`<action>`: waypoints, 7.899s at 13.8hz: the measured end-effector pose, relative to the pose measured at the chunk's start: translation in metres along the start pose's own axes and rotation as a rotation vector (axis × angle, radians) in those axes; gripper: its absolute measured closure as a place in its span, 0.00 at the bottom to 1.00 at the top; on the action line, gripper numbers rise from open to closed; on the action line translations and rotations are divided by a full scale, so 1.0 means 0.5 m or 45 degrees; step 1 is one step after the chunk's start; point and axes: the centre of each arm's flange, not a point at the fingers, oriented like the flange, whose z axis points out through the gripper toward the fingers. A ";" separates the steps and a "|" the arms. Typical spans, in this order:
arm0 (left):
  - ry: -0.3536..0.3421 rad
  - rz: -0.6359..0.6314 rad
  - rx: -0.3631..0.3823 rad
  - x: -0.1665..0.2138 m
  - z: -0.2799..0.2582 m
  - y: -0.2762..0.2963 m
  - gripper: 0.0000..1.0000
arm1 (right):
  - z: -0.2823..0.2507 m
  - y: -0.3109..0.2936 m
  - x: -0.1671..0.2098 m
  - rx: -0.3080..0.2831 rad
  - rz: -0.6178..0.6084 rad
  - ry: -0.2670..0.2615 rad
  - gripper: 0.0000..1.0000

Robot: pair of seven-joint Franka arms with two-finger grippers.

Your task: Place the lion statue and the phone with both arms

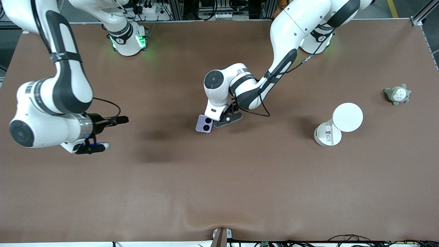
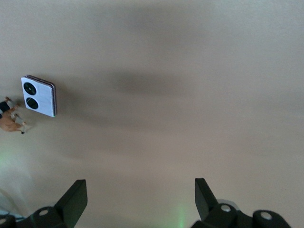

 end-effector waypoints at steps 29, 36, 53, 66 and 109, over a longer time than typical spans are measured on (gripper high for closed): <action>0.072 0.464 -0.042 0.452 0.025 -0.552 0.63 | 0.528 -0.492 0.096 -0.044 0.228 0.213 0.00; 0.072 0.490 -0.027 0.428 0.039 -0.615 0.63 | 0.556 -0.500 0.087 -0.049 0.260 0.226 0.00; 0.136 0.475 -0.052 0.453 0.026 -0.630 0.00 | 0.365 -0.326 0.138 -0.209 0.235 0.253 0.14; 0.131 0.278 0.095 0.485 -0.547 -0.534 0.00 | 0.192 0.261 0.133 -0.167 -0.009 0.213 0.14; 0.003 0.353 -0.085 0.411 -0.794 -0.986 0.00 | -0.392 0.307 -0.071 -0.258 -0.091 0.416 0.00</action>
